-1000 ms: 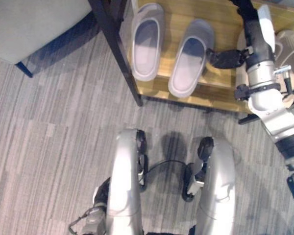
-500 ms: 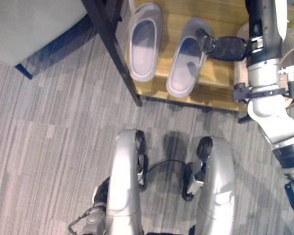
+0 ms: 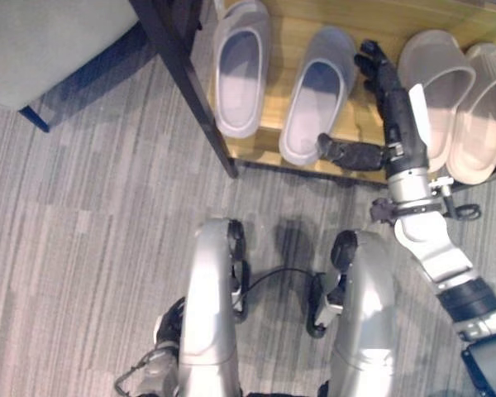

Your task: Arrange the slippers neatly on the shoe rack.

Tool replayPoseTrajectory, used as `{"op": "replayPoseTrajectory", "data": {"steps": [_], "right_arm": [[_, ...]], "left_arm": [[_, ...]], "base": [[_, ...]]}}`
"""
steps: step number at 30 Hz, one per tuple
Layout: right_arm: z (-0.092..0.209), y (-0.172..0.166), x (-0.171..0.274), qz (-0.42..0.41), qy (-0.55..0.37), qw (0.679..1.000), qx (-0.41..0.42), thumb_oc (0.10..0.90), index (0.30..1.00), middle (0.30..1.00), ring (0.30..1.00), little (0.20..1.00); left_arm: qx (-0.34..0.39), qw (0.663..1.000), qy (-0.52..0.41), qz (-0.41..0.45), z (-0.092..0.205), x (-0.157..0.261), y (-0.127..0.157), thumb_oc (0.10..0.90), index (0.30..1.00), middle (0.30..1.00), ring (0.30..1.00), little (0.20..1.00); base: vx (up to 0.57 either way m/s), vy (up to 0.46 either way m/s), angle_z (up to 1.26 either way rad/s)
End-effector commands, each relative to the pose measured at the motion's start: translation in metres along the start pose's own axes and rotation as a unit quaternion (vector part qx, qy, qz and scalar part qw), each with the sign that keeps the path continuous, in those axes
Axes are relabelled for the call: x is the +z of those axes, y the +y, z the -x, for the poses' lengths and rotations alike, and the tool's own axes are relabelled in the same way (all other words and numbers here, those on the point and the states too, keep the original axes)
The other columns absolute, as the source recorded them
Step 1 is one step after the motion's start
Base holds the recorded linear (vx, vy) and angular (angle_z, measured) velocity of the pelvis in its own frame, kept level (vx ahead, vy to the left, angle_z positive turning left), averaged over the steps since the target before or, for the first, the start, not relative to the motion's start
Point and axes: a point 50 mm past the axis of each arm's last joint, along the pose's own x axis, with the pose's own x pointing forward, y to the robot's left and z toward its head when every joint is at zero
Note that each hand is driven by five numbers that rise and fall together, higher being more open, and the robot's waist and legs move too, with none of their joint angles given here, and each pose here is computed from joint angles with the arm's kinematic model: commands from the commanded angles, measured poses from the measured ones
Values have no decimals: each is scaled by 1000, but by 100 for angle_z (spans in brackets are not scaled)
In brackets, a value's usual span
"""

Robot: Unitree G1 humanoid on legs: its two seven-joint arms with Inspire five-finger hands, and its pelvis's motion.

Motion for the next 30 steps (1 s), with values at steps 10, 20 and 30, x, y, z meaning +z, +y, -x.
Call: {"op": "replayPoseTrajectory", "data": {"steps": [10, 20, 30], "right_arm": [[-30, -14, 49, -37, -121, 991, -39, 800, 900, 900, 900, 900], [-59, -1, 47, -85, -100, 990, -46, 800, 900, 900, 900, 900], [-85, 3, 64, -72, -120, 989, -46, 800, 900, 900, 900, 900]], "left_arm": [[15, 999, 32, -27, 14, -30, 13, 800, 900, 900, 900, 900], [29, 999, 22, -38, 11, -25, 18, 800, 900, 900, 900, 900], [34, 998, 14, -52, 11, -22, 22, 800, 900, 900, 900, 900]], "base": [[0, 0, 0], [0, 0, 0], [0, 0, 0]]}}
